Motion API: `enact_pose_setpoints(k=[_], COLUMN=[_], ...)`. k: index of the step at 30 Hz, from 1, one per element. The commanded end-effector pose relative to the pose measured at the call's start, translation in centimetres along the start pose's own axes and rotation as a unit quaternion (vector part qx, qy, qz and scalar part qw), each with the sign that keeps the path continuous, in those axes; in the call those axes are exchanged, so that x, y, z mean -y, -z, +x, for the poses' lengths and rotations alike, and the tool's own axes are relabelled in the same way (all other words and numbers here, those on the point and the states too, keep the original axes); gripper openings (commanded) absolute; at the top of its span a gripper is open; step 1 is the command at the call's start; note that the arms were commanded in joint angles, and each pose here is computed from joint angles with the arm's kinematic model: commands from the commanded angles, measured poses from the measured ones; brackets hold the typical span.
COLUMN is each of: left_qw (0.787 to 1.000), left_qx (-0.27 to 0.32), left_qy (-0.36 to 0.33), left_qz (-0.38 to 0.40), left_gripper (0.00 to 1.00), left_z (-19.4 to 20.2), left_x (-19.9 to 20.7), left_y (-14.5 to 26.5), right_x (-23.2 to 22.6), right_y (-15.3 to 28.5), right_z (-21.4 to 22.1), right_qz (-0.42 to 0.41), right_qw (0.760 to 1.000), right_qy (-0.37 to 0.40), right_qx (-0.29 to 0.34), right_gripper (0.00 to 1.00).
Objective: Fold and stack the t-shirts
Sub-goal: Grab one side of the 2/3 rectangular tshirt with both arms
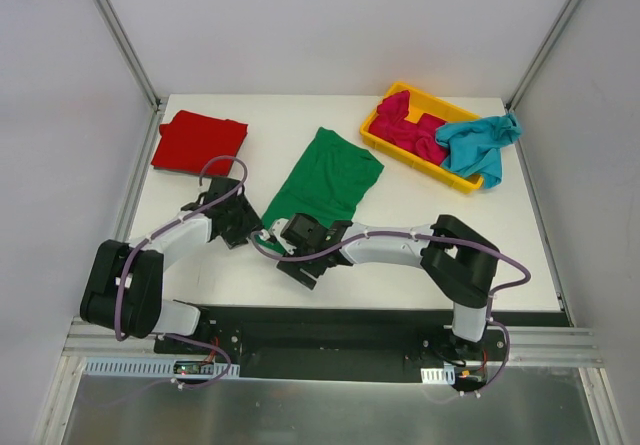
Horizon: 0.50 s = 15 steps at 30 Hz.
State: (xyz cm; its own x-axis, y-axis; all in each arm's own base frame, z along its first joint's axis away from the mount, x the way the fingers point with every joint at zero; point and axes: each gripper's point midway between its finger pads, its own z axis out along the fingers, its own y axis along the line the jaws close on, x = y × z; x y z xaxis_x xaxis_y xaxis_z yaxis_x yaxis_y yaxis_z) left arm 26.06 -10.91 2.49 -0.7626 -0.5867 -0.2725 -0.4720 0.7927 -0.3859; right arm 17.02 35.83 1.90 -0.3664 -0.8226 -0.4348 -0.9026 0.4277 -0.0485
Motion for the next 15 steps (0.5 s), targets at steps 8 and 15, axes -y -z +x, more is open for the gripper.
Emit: enact_pose_setpoints(k=[8, 15], left_qw=[0.999, 1.000], left_qx=[-0.036, -0.016], left_qy=[0.011, 0.023], left_qz=[-0.013, -0.005], left_gripper=[0.31, 0.00], left_z=[1.3, 1.5], left_x=[-0.7, -1.3], left_y=[-1.9, -0.6], right_x=[1.1, 0.0], right_y=[-0.1, 0.1], right_z=[1.3, 1.6], right_qz=[0.038, 0.021], right_qw=[0.999, 0.999], right_qy=[-0.012, -0.016], right_qx=[-0.027, -0.032], right_gripper=[0.73, 0.51])
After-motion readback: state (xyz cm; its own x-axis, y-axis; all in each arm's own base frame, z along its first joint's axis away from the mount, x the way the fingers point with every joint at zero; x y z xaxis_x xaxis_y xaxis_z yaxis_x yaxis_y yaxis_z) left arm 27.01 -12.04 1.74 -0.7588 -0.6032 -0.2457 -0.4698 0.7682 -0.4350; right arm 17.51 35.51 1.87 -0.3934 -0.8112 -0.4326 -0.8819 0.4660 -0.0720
